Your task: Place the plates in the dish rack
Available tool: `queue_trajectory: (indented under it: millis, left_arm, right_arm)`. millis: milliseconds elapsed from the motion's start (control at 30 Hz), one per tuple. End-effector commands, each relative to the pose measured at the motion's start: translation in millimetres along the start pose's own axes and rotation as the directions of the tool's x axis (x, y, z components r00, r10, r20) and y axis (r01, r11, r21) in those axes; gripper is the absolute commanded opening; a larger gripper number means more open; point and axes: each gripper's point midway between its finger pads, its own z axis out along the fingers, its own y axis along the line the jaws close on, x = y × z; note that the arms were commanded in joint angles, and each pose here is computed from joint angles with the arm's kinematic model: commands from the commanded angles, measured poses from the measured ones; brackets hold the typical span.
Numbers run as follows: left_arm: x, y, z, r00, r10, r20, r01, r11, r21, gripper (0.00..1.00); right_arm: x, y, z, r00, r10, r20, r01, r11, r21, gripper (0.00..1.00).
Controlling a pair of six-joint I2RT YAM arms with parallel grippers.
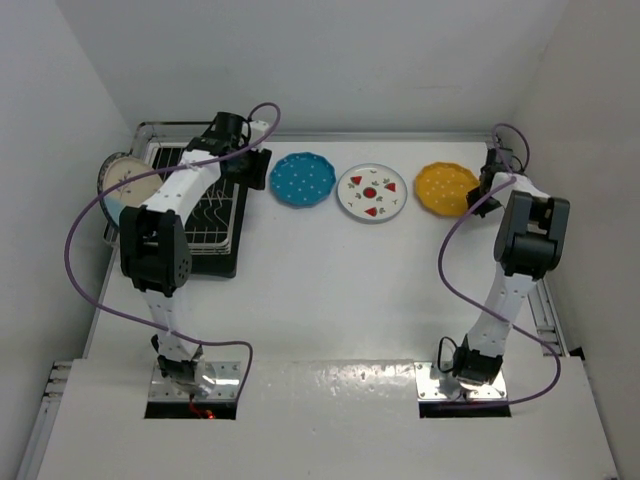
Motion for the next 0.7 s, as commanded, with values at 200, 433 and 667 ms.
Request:
queue_trajectory:
  millis: [200,433,667]
  left_arm:
    - [-11,-21,-19,0.997,0.069,0.041,-0.071,0.996,0.058,0.58]
    - [-3,-59,-5,0.989,0.144,0.016,-0.145,0.978,0.150,0.58]
    - [34,-130,8,0.969,0.247,-0.028,-0.222,0.910,0.349,0.58]
  right_arm:
    - [70,-66,-27,0.978,-0.081,-0.190,0.066,0.994,-0.088,0.00]
    - [150,-105,-82,0.926,-0.157,-0.344,0.096,0.978,-0.186,0.00]
    - [214,-141,-124,0.895,-0.263,-0.361,0.198,0.958,-0.208,0.00]
